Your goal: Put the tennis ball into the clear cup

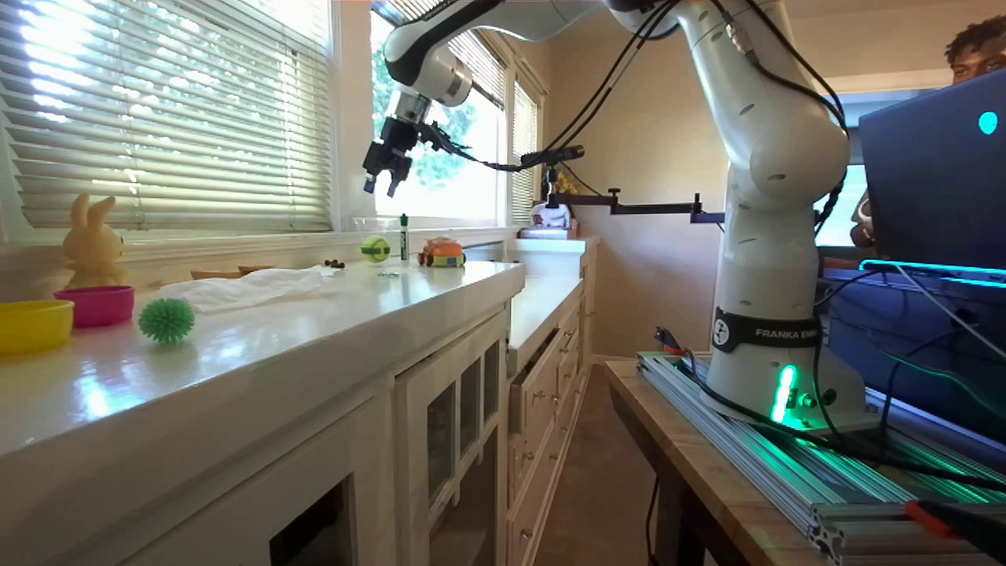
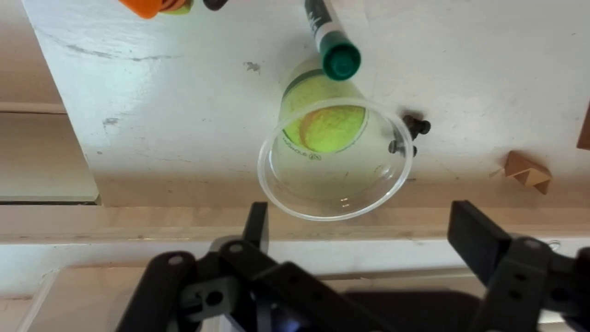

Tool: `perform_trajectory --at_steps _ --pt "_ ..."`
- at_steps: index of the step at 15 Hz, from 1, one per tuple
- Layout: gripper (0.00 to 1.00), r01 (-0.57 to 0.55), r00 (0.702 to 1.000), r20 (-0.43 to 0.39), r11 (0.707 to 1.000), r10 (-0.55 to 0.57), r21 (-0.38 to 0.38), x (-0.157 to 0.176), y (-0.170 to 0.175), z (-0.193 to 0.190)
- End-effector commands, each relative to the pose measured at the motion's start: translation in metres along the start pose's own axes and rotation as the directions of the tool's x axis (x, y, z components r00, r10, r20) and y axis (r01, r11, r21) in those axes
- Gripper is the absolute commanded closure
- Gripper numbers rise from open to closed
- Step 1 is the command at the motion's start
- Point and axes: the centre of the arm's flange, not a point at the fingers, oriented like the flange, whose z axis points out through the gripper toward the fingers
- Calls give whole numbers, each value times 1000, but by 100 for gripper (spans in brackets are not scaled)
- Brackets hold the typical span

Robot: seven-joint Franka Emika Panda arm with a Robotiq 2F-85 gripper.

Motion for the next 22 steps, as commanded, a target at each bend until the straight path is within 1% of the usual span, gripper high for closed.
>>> perform_trajectory --at_steps 1,4,5,8,9,10,11,12,13,14,15,17,20,21,22 --pt "0 9 999 31 997 -12 80 3 -34 -31" --pt "0 71 991 100 990 -84 123 0 -79 -42" --pt "0 87 989 112 988 -101 124 -1 -93 -43" --pt "0 99 985 133 990 -111 97 -1 -130 -39" --pt "0 95 985 141 993 -104 65 -2 -141 -37" --pt "0 96 981 165 994 -105 59 -2 -149 -35" --pt "0 79 980 181 996 -83 30 -3 -157 -32" --pt "0 65 979 195 998 -64 1 -4 -164 -31" --pt "0 54 977 209 998 -51 -13 -6 -171 -30" --pt "0 49 978 207 998 -41 -34 -6 -178 -31" --pt "0 73 980 183 997 -73 10 4 -166 -23" --pt "0 62 980 188 998 -60 -7 4 -175 -22" --pt "0 58 980 189 998 -55 -10 4 -174 -22" --pt "0 18 980 198 1000 -17 -3 1 -178 -20" --pt "0 3 976 219 1000 1 -14 -3 -185 -18"
